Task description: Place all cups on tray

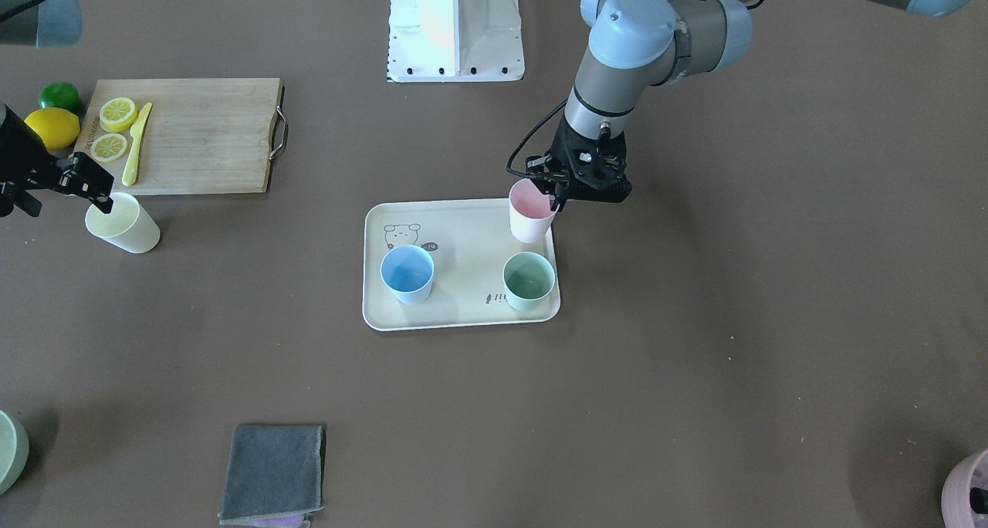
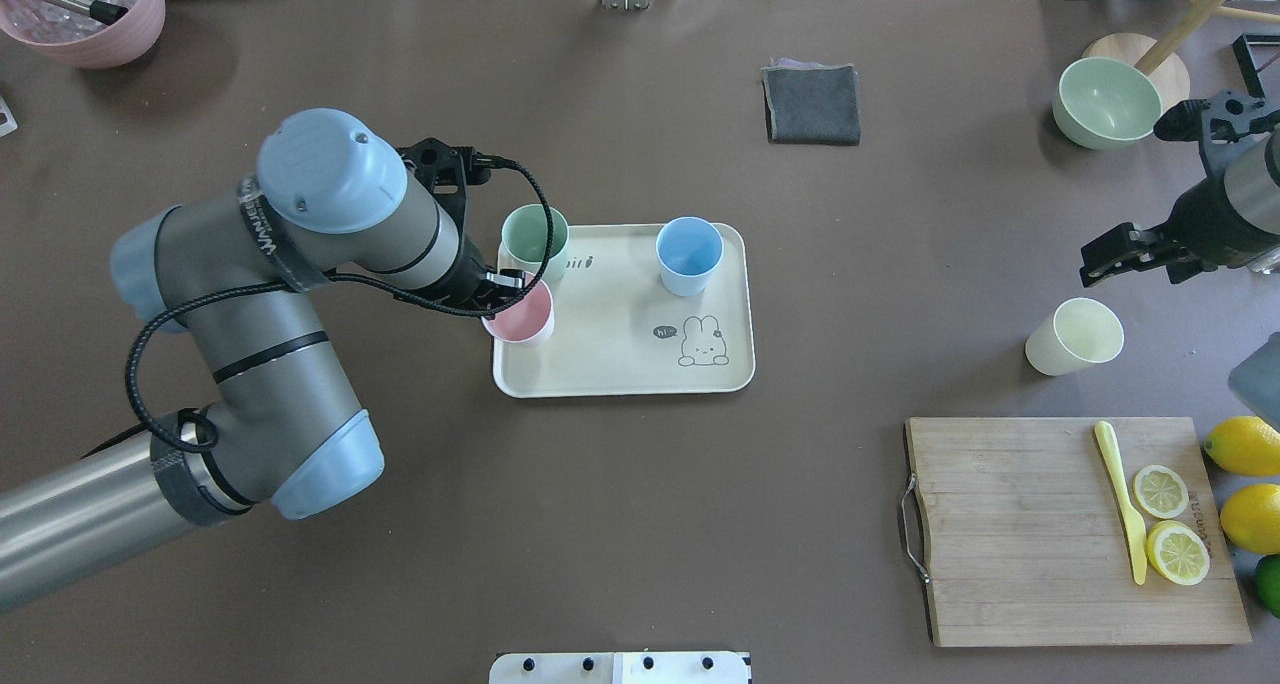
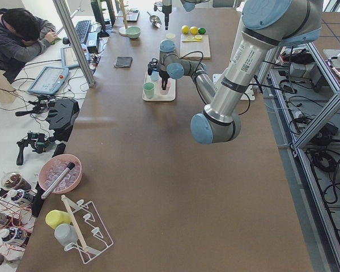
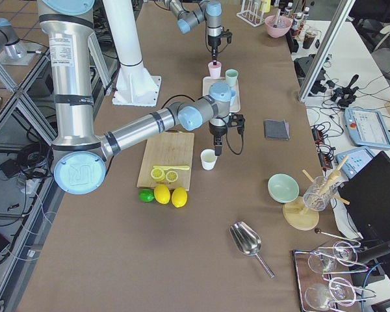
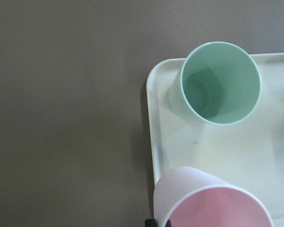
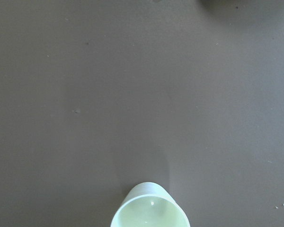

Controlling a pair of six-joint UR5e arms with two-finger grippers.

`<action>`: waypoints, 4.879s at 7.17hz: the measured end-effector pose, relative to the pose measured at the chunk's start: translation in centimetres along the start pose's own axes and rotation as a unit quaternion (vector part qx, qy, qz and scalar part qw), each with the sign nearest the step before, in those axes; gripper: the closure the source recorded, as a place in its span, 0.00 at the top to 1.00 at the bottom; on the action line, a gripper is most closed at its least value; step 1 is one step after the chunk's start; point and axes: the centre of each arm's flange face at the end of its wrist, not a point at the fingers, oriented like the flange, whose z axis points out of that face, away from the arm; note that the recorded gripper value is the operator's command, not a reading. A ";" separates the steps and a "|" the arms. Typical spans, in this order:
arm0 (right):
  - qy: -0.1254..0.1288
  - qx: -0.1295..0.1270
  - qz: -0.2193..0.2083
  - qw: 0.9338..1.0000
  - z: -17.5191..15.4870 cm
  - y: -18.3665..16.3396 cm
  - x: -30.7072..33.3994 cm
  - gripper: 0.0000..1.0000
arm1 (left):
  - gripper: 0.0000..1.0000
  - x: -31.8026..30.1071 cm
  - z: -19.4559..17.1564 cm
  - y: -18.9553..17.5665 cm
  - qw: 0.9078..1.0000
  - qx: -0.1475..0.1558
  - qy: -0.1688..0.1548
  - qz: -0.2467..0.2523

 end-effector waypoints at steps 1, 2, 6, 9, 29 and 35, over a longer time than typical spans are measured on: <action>0.004 -0.004 -0.002 1.000 0.3 0.4 1.0 1.00 | 0.45 1.1 0.9 0.1 1.000 0.002 -0.005 0.000; 0.008 -0.009 0.000 1.000 0.6 0.8 1.8 0.99 | 0.98 1.7 1.3 0.4 1.000 0.005 -0.008 0.003; 0.019 -0.025 0.012 0.999 3.0 2.0 3.7 0.86 | 0.98 2.7 -2.8 0.4 0.999 0.031 0.022 0.019; 0.004 -0.020 0.027 0.999 6.7 1.1 2.0 0.00 | 0.98 2.1 -4.4 -0.2 0.998 0.042 0.028 0.028; -0.058 0.032 0.115 0.991 3.9 1.4 -40.1 1.00 | 0.99 -26.7 -13.1 -7.8 0.986 0.007 -0.054 0.160; -0.050 0.048 0.050 0.996 -3.7 -9.3 -20.0 1.00 | 0.99 -58.3 -19.8 -4.1 0.982 -0.026 -0.050 0.182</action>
